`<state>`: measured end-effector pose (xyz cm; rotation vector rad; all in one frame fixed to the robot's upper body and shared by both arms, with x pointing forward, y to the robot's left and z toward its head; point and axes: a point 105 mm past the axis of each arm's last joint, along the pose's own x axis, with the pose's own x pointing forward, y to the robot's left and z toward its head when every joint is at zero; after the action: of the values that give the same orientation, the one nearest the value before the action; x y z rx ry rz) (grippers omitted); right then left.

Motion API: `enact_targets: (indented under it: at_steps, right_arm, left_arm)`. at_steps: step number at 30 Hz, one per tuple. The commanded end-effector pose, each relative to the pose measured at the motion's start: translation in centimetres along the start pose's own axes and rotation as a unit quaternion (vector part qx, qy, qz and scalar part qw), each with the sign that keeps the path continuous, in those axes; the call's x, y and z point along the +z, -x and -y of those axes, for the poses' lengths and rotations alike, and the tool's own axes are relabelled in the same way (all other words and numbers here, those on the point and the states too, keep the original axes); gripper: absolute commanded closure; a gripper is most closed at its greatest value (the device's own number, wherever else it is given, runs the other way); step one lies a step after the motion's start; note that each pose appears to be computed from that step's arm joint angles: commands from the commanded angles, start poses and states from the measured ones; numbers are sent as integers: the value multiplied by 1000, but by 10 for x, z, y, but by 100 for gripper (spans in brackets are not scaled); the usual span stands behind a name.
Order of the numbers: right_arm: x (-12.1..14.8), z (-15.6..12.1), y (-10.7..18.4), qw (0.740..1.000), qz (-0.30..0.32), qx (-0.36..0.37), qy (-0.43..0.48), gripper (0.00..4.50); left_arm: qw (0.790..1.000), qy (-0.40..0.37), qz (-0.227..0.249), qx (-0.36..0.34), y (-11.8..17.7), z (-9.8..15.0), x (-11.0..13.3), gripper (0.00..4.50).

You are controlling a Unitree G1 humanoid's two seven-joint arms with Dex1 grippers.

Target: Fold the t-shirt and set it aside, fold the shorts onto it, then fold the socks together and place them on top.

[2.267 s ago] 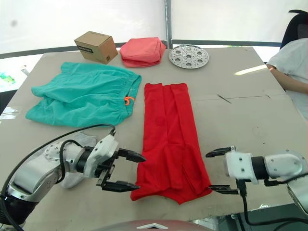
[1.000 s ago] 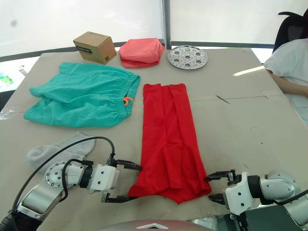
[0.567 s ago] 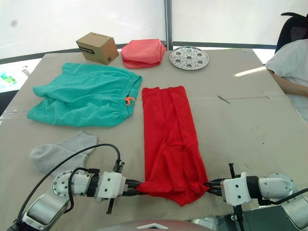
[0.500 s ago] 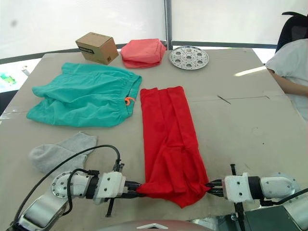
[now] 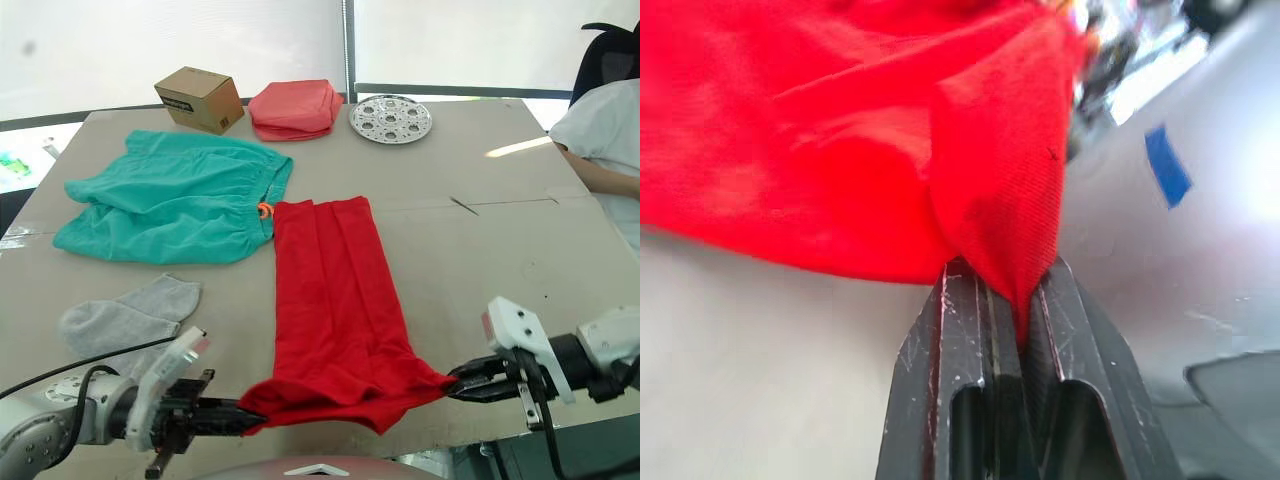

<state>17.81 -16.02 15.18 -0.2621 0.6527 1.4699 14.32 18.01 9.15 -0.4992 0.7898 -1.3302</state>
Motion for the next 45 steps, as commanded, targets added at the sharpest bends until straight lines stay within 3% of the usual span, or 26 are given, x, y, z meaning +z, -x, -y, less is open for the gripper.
enact_targets:
  at_steps: [1, 3, 7, 12, 20, 24, 27, 31, 33, 36, 41, 45]
  right_arm:
    - [8, 22, -2, 1000, -6, 4, -21, 450]
    - [19, 42, -7, 1000, -10, -1, -7, 450]
    - [52, 105, -22, 999, 4, -46, 23, 450]
    - [81, 148, -23, 996, 21, -82, 29, 450]
    - [114, 173, -14, 993, 67, -93, 22, 450]
    - [124, 173, -11, 993, 87, -76, 15, 450]
    - [129, 173, -8, 993, 99, -67, 14, 450]
    - [138, 173, -7, 989, 138, -47, -2, 450]
    - [134, 188, -12, 987, 142, -79, -20, 450]
    - [124, 213, -26, 978, 135, -150, -55, 450]
    - [119, 238, -39, 957, 145, -241, -74, 450]
    - [113, 237, -43, 959, 144, -231, -74, 306]
  left_arm:
    - [1000, 21, 17, 16, 22, -11, 17, 445]
    - [999, 18, 16, 47, 31, -25, 28, 445]
    - [991, -24, 87, 95, 39, -52, 90, 445]
    - [984, -57, 126, 109, 37, -49, 150, 445]
    - [972, -106, 160, 137, 43, -44, 201, 445]
    - [973, -111, 187, 72, 45, -26, 223, 445]
    - [976, -93, 195, 34, 48, -20, 229, 445]
    - [970, -75, 215, 81, 52, -53, 238, 445]
    - [957, -61, 236, 154, 55, -83, 246, 445]
    - [940, -41, 223, 253, 54, -121, 243, 445]
    - [934, -35, 224, 275, 44, -131, 248, 445]
    - [918, -36, 231, 319, 54, -142, 244, 450]
